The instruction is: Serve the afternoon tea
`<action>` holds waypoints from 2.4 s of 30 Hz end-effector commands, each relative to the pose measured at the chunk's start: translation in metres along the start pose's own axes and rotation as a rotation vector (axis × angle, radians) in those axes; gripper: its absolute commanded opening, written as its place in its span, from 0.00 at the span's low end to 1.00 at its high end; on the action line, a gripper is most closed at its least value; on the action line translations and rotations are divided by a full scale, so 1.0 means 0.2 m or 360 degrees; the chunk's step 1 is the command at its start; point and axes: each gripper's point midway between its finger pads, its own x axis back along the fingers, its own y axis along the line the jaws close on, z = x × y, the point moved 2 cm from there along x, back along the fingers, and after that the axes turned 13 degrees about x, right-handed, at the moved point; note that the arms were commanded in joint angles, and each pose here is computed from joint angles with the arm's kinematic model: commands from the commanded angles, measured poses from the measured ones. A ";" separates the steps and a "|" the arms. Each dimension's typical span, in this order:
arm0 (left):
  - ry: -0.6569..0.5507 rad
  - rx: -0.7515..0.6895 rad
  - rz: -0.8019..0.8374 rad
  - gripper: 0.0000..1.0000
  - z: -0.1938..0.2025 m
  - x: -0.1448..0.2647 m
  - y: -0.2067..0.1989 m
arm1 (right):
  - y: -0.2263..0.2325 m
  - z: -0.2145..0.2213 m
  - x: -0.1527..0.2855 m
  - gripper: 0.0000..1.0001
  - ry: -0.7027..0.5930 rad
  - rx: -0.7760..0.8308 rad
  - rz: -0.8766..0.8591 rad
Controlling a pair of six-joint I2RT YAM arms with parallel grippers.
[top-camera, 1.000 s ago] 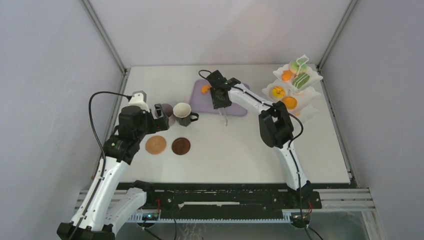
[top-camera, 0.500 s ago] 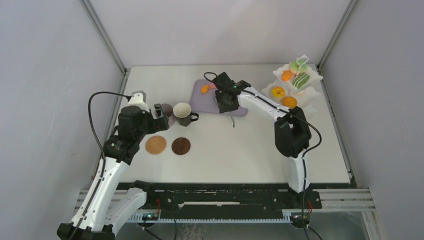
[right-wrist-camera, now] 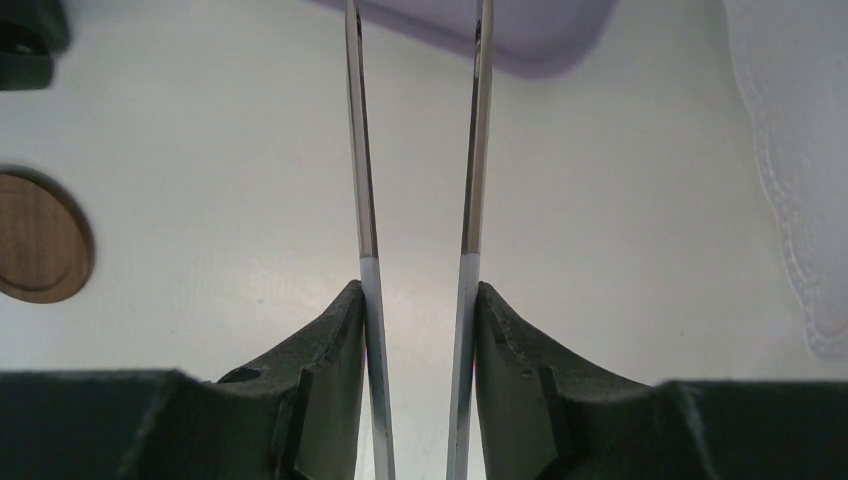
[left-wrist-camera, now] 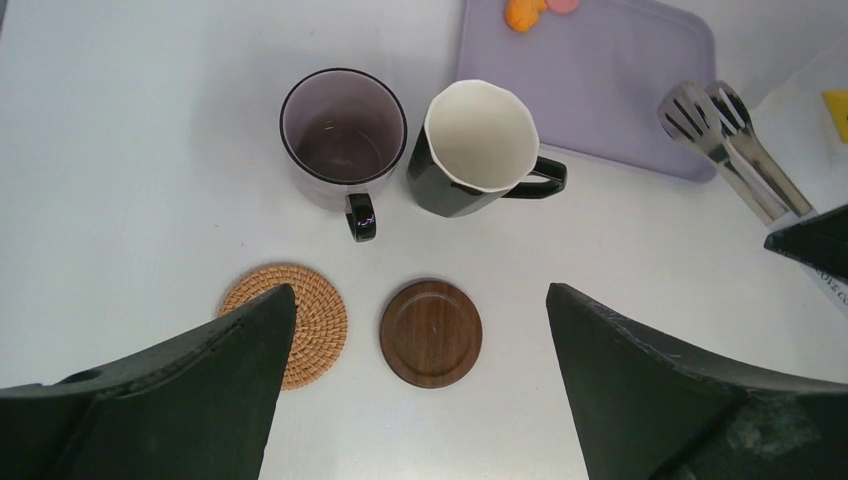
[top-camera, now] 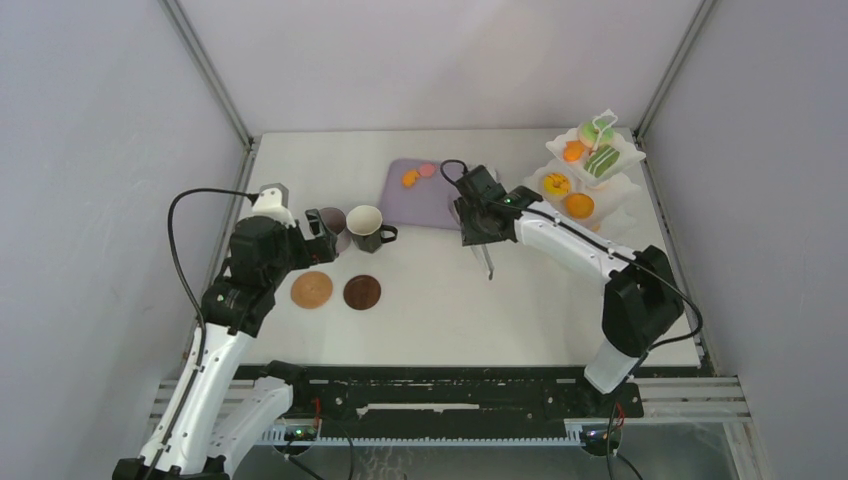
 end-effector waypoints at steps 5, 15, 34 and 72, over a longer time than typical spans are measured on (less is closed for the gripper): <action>-0.0094 0.0028 0.0106 1.00 -0.10 0.05 -0.08 | -0.17 0.09 0.10 0.25 -0.0212 -0.0332 0.0135; -0.0081 0.0040 0.0145 1.00 -0.11 0.05 -0.10 | -0.39 0.26 0.08 0.23 -0.0165 -0.0510 0.0317; -0.0051 0.0050 0.0153 0.99 -0.09 0.01 -0.11 | -0.74 0.26 -0.02 0.23 -0.0226 -0.0745 0.0463; -0.0051 0.0045 0.0135 0.99 -0.08 0.01 -0.09 | -0.69 0.30 -0.11 0.52 -0.0135 -0.0727 0.0432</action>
